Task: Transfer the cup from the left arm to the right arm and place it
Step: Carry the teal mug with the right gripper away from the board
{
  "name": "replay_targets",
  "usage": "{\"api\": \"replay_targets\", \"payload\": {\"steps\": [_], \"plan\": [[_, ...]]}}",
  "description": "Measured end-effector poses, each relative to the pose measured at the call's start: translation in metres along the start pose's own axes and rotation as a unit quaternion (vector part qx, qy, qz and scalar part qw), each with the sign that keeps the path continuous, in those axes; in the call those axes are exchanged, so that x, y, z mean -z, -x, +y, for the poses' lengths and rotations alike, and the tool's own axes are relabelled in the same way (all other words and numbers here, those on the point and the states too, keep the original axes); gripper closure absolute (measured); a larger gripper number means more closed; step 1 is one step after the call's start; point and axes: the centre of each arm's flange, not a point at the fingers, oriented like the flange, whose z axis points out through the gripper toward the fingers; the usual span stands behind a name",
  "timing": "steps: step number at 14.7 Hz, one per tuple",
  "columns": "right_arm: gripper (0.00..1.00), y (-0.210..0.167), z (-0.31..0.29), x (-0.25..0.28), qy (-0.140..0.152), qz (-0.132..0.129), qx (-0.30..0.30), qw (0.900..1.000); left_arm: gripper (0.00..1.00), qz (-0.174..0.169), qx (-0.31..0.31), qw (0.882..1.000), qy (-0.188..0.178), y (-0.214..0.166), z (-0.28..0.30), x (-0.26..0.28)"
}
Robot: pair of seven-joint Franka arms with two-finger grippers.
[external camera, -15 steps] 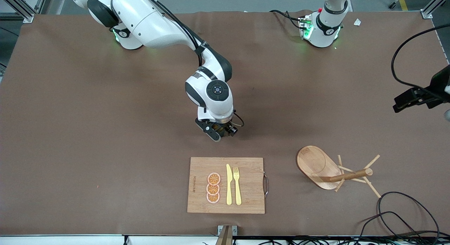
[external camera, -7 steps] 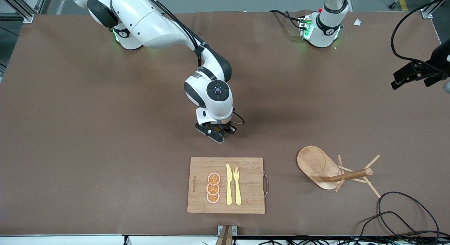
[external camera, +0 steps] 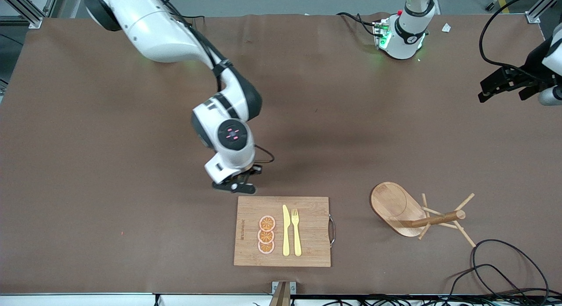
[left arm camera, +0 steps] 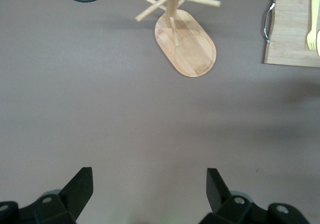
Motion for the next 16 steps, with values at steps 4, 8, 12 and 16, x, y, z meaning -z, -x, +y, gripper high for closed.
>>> {"api": "replay_targets", "payload": {"steps": [4, 8, 12, 16], "plan": [[0.96, -0.044, 0.095, 0.004, -0.002, -0.002, 0.122, 0.993, 0.00, -0.001, -0.011, 1.000, -0.002, 0.004, 0.012, -0.001], [0.96, -0.052, 0.170, -0.018, -0.019, 0.014, 0.206, 0.978, 0.00, 0.001, -0.014, 1.000, -0.002, 0.006, 0.015, 0.001], [0.96, -0.039, 0.262, -0.041, -0.047, 0.007, 0.266, 0.963, 0.00, 0.001, -0.025, 1.000, -0.002, 0.006, 0.012, 0.002], [0.96, -0.024, 0.308, -0.061, -0.050, 0.015, 0.318, 0.946, 0.00, 0.000, -0.041, 0.999, -0.002, 0.005, 0.007, 0.001]]}}
